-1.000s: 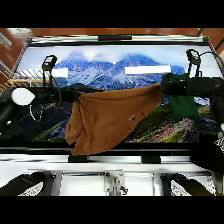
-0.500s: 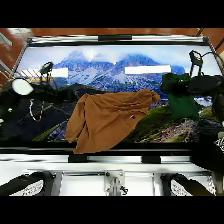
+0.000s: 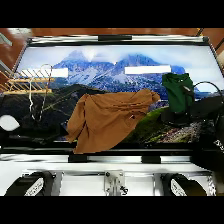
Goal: Fold the shirts.
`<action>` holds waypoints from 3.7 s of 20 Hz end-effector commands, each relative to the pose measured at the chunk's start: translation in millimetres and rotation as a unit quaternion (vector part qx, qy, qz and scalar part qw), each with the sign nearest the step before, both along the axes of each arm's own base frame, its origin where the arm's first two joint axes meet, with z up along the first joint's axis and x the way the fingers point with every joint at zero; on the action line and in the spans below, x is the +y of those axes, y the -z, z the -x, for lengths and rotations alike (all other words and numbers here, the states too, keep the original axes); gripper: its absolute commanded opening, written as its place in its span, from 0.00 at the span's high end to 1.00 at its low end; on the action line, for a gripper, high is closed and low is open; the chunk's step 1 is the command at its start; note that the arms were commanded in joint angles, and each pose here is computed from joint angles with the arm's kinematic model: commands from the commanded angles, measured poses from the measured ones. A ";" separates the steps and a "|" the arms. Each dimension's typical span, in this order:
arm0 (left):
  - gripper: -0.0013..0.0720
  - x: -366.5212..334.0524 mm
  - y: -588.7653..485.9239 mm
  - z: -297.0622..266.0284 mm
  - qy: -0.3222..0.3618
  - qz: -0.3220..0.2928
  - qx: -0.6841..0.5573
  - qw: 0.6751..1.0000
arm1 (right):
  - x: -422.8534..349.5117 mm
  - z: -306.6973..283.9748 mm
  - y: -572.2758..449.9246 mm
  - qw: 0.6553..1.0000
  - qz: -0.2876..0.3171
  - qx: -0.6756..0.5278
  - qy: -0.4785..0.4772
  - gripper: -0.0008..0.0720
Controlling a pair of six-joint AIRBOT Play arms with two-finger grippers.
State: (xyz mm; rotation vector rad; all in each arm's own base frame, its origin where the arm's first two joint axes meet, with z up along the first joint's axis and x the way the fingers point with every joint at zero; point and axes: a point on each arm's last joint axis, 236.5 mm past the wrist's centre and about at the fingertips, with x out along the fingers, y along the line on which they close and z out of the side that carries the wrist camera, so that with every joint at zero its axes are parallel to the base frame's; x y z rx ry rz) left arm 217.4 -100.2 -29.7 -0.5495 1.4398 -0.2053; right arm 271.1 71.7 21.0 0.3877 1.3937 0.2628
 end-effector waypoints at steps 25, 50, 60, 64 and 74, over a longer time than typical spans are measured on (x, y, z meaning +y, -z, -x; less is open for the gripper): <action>0.94 -6.3 1.7 -65.7 -0.001 0.017 -0.152 0.988 | 138.3 46.9 77.7 0.991 -0.066 0.111 -0.018 0.06; 0.94 -13.0 -73.2 -68.9 0.053 0.011 -0.256 0.965 | 262.6 57.3 116.2 0.983 -0.128 0.101 0.079 0.90; 0.94 21.1 -304.9 -119.5 0.030 -0.051 -0.506 0.860 | 113.7 -44.5 -183.2 0.935 -0.097 -0.342 0.005 0.90; 0.94 24.7 -480.9 -71.9 0.018 -0.091 -0.668 0.739 | -5.4 6.1 -419.7 0.777 -0.025 -0.617 0.118 0.90; 0.94 55.6 -537.6 0.1 -0.010 -0.215 -0.687 0.694 | -66.5 116.2 -565.4 0.616 0.056 -0.764 0.182 0.90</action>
